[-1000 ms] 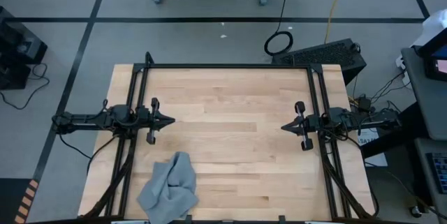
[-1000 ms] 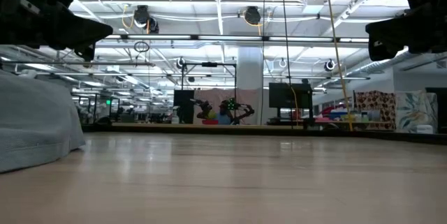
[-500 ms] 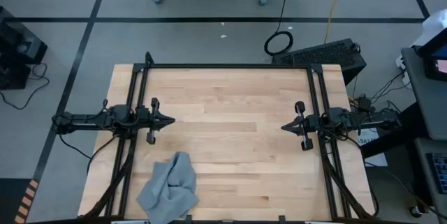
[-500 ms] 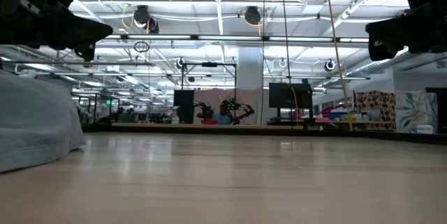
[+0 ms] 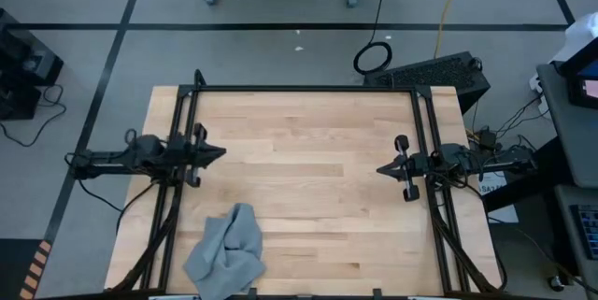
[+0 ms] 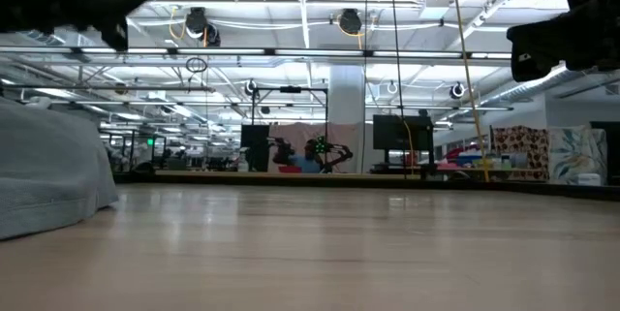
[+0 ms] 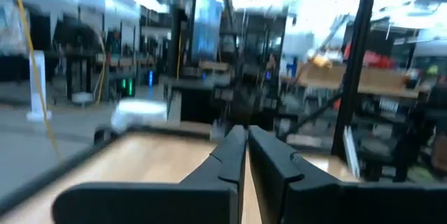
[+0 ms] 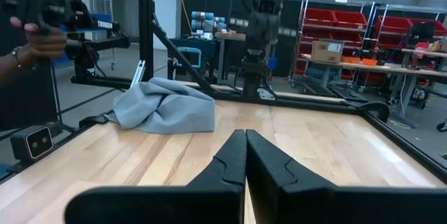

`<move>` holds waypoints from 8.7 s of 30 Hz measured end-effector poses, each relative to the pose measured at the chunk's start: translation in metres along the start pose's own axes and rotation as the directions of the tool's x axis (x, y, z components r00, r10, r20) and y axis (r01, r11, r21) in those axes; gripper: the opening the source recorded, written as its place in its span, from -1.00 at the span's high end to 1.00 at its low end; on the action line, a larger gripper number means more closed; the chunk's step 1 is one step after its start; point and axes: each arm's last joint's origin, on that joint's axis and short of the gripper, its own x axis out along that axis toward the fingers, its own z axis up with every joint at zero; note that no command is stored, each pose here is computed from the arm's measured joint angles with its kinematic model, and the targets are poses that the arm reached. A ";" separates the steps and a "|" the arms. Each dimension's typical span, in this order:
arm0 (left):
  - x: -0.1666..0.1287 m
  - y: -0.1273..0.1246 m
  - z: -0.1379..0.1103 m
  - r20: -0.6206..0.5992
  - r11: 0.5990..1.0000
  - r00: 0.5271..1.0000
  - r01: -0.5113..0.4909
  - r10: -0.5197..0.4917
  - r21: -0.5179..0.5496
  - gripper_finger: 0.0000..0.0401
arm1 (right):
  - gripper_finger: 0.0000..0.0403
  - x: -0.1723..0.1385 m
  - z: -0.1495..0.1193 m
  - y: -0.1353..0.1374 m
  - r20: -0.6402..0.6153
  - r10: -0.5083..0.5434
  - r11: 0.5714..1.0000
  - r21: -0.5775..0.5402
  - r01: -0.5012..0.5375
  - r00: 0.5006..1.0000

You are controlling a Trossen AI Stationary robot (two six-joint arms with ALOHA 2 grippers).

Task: Roll towel
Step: Fold the gray towel on the table

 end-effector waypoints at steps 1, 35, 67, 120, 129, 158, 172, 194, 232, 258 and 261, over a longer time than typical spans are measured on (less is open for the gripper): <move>0.000 -0.001 0.008 -0.002 1.000 1.000 0.000 0.000 0.006 0.93 | 1.00 0.000 0.000 0.000 0.000 0.000 1.000 0.009 0.000 1.000; 0.076 -0.033 0.034 -0.973 0.928 0.204 -0.331 -0.104 -0.169 0.47 | 1.00 0.000 -0.003 -0.001 -0.030 -0.022 0.937 0.348 0.031 0.999; 0.151 -0.086 -0.050 -0.941 0.996 0.332 -0.074 0.070 0.048 0.98 | 1.00 0.012 -0.016 -0.002 -0.186 -0.075 0.914 0.379 0.142 0.980; 0.200 -0.125 -0.092 -0.889 0.981 0.455 0.144 0.050 0.129 0.20 | 0.56 0.109 -0.038 0.033 -0.519 0.071 0.976 0.213 0.049 0.852; 0.173 -0.140 -0.113 -0.956 0.972 0.274 0.173 0.104 0.156 -0.22 | 0.56 0.115 -0.043 0.035 -0.543 0.074 0.974 0.220 0.057 0.836; 0.191 -0.087 -0.019 -0.595 0.792 0.565 -0.193 0.572 0.579 0.96 | 0.56 0.124 -0.031 0.052 -0.398 0.043 0.978 0.206 0.043 0.916; 0.183 -0.043 -0.010 -0.508 0.642 0.393 -0.443 0.766 0.626 0.97 | 0.56 0.184 -0.069 0.074 -0.559 0.013 0.998 0.060 0.025 0.829; 0.167 -0.042 -0.016 -0.580 0.646 0.299 -0.464 0.758 0.606 0.97 | 0.96 0.190 -0.077 0.069 -0.799 0.008 0.998 0.049 0.051 0.602; 0.140 -0.037 -0.047 -0.691 0.707 0.176 -0.292 0.701 0.644 0.19 | 0.77 0.107 -0.024 0.102 -0.966 0.177 0.980 0.191 0.060 0.187; 0.142 -0.192 -0.110 -0.832 0.997 0.552 0.010 0.057 0.075 -0.25 | 0.04 0.127 -0.048 0.178 -0.791 0.188 0.976 0.218 -0.020 0.582; 0.142 -0.199 -0.120 -0.831 0.998 0.555 0.030 0.023 0.047 -0.25 | 0.07 0.128 -0.058 0.180 -0.803 0.172 0.979 0.204 -0.008 0.571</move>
